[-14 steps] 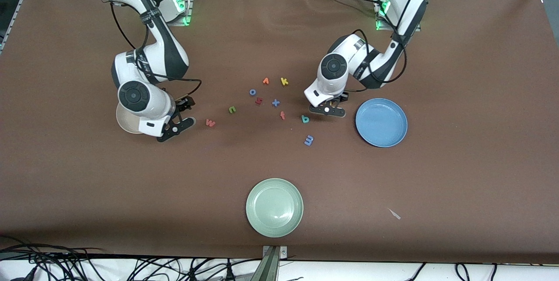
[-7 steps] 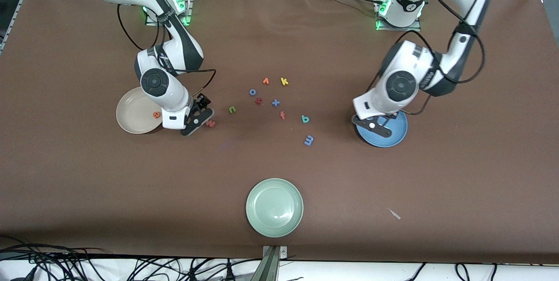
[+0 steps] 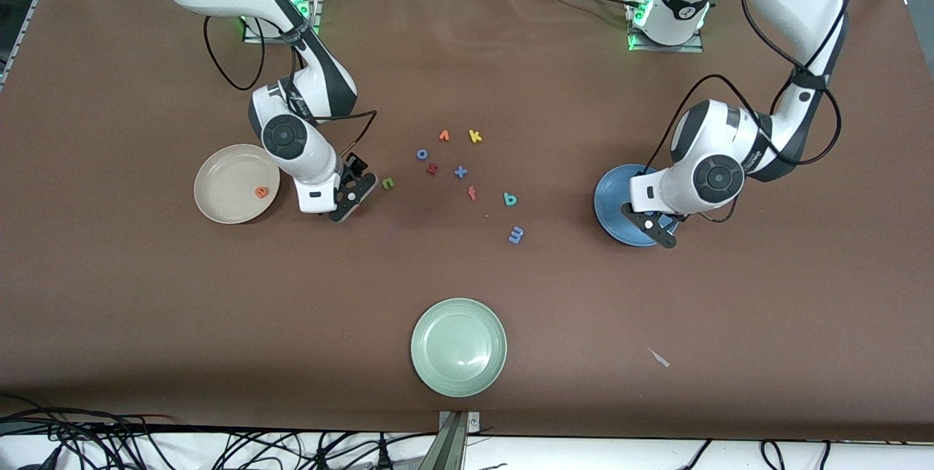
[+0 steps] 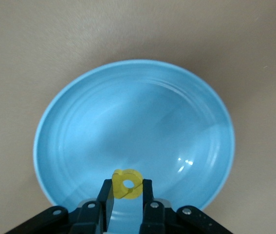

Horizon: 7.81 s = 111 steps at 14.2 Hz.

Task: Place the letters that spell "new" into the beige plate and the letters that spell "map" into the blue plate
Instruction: 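Put the orange letter in the white plate while the left gripper lowers yellow, then grasp the pink M with the right gripper while the left gripper reaches E, then place the pink M in the white plate while the left gripper grasps E, then grasp the green U with the right gripper while the left gripper places E, then place the green U in the white plate while the left gripper grasps p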

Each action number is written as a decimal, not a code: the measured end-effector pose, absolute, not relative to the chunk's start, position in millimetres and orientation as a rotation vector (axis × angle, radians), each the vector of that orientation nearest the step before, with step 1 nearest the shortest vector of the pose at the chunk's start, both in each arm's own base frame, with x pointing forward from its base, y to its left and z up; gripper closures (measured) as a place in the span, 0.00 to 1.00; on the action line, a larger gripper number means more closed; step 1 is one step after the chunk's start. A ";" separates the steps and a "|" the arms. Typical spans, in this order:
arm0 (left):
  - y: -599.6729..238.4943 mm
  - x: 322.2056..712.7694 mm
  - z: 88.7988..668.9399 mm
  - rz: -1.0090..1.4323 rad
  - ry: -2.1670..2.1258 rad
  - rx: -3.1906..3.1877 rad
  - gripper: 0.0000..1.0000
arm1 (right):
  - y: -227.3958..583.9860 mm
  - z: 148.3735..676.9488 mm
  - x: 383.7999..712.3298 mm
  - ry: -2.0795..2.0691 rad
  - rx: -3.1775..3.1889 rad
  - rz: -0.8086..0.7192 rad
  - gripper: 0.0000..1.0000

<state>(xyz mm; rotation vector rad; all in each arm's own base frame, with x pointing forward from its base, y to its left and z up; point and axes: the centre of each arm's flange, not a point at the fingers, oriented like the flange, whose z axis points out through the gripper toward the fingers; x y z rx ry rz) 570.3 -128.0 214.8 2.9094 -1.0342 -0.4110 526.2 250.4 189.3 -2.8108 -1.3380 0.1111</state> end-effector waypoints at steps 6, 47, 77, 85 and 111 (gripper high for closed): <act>-139.4 573.6 213.4 -0.382 -1.076 2.887 0.44 | 253.0 180.3 537.9 -1.423 -2.772 0.098 0.17; -402.8 598.5 184.6 -0.009 -0.594 3.058 0.03 | 51.8 223.1 529.0 -1.192 -2.873 0.287 0.15; -218.5 627.3 204.6 -0.626 -0.657 3.214 0.73 | 330.8 174.4 485.6 -0.730 -3.015 0.141 0.24; -212.6 622.6 206.0 -0.536 -0.619 3.211 0.21 | 329.5 174.6 488.1 -0.723 -3.019 0.129 0.60; -420.5 541.2 185.3 -0.204 0.222 3.147 0.15 | 82.4 229.6 552.9 -0.707 -3.150 0.463 0.74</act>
